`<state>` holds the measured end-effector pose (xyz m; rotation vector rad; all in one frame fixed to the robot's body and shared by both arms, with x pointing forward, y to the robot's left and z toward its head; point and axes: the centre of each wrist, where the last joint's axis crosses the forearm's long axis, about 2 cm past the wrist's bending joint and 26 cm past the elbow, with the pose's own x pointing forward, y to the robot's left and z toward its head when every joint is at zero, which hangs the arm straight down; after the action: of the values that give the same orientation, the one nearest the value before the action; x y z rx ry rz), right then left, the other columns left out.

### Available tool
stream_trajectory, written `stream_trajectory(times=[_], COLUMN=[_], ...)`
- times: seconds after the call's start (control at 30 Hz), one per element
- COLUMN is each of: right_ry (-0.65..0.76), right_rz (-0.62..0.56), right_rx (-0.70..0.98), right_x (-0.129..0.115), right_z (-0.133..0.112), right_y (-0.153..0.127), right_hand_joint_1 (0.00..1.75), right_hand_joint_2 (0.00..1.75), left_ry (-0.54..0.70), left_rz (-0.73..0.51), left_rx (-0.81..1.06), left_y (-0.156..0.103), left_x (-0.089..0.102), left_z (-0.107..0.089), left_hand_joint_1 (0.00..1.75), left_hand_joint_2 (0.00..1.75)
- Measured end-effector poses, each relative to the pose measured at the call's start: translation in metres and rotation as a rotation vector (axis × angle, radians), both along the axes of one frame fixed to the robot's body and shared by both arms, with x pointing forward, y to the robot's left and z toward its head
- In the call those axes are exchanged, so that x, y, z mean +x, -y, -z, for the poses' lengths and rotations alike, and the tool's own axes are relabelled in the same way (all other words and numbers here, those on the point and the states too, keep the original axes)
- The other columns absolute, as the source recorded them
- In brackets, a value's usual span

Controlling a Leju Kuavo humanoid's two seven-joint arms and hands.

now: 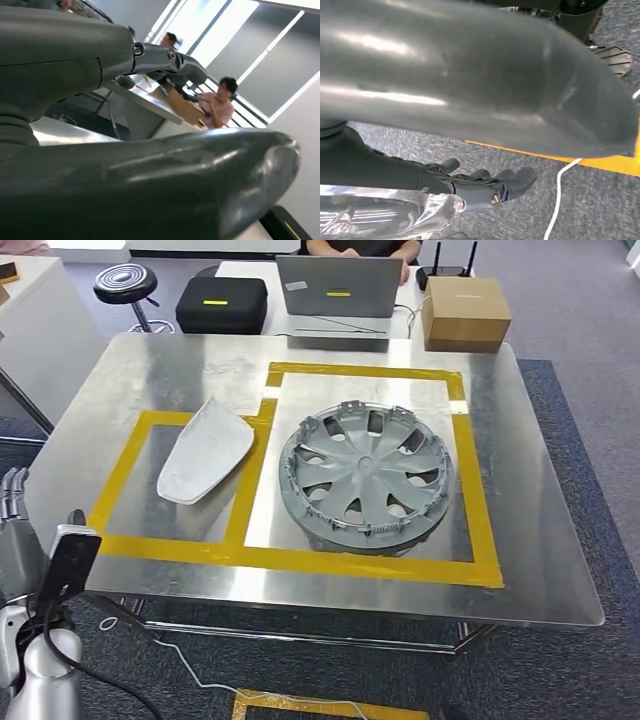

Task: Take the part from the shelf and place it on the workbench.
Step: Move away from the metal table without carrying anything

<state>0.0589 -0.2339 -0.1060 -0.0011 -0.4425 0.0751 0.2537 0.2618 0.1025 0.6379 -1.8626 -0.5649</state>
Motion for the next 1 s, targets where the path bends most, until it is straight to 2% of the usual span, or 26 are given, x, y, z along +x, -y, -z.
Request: stream_trajectory(times=[0.3, 0.5, 0.57, 0.8, 1.0], right_ry=[-0.012, -0.005, -0.001, -0.007, -0.011], right_rz=[0.021, 0.019, 0.015, 0.007, 0.002], right_rx=[0.002, 0.006, 0.011, 0.018, 0.019], right_x=[-0.005, -0.001, 0.002, 0.001, 0.001], right_z=[0.000, -0.001, -0.001, -0.001, -0.001], right_y=[-0.004, -0.006, -0.006, -0.007, -0.007], right_hand_joint_1=[0.00, 0.00, 0.00, 0.00, 0.00], right_hand_joint_2=[0.00, 0.00, 0.00, 0.00, 0.00], left_ry=[-0.067, -0.170, -0.228, -0.480, -0.609], left_rz=[-0.350, -0.526, -0.588, -0.716, -0.733], left_rx=[-0.091, -0.149, -0.168, -0.238, -0.278], left_y=[-0.071, -0.099, -0.108, -0.123, -0.120], left_x=[-0.020, -0.034, -0.039, -0.072, -0.083], left_z=[0.023, 0.048, 0.061, 0.119, 0.139], left_hand_joint_1=[0.00, 0.00, 0.00, 0.00, 0.00], left_hand_joint_2=[0.00, 0.00, 0.00, 0.00, 0.00])
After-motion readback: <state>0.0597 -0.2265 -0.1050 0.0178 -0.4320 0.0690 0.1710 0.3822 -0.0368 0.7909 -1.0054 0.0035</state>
